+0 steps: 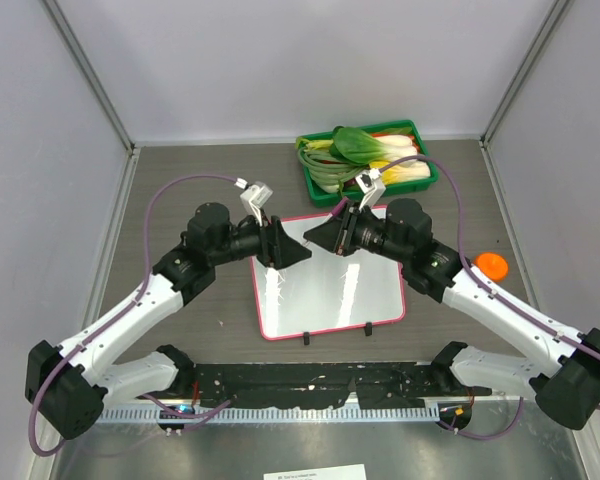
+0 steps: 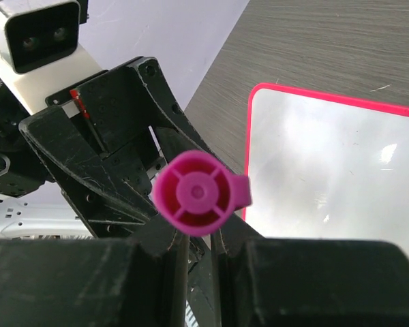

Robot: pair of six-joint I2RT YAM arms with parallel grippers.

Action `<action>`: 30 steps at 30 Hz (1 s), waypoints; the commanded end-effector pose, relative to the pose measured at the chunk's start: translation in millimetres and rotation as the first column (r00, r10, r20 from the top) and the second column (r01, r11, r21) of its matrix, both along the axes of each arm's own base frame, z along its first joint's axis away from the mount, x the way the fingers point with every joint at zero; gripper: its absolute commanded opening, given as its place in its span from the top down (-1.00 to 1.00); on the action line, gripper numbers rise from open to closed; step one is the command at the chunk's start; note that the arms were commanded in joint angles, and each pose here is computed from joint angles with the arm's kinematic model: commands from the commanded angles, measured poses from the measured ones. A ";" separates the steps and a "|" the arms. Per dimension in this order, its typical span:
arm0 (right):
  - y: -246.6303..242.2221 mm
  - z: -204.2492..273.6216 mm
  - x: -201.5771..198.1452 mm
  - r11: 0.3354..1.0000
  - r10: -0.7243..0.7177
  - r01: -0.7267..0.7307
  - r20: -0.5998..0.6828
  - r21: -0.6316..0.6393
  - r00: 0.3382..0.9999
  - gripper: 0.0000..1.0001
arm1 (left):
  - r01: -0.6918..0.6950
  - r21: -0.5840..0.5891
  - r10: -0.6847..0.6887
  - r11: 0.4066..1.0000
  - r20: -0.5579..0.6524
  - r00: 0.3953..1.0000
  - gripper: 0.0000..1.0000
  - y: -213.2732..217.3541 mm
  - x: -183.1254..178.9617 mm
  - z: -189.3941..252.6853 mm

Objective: Write a sentence on the whiteboard
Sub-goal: Pass from the right arm to the left

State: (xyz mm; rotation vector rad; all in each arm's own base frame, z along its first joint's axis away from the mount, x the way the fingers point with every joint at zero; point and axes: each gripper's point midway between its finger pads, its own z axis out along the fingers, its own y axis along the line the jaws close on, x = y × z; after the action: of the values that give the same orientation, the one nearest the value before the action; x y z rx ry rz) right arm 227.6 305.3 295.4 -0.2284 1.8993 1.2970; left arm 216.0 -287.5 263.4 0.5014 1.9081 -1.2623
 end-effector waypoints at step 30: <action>8.1 19.4 -27.1 0.986 0.125 -0.124 -0.002 0.110 0.992 -0.61 | 0.104 -0.043 -0.100 0.994 0.075 0.992 1.00 0.8 -33.1 33.0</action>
State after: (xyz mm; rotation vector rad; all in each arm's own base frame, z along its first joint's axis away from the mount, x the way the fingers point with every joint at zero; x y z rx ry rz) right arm 204.8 304.8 308.6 -0.2657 1.8708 1.4123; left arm 191.0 -286.5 271.7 0.5807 1.8862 -1.2938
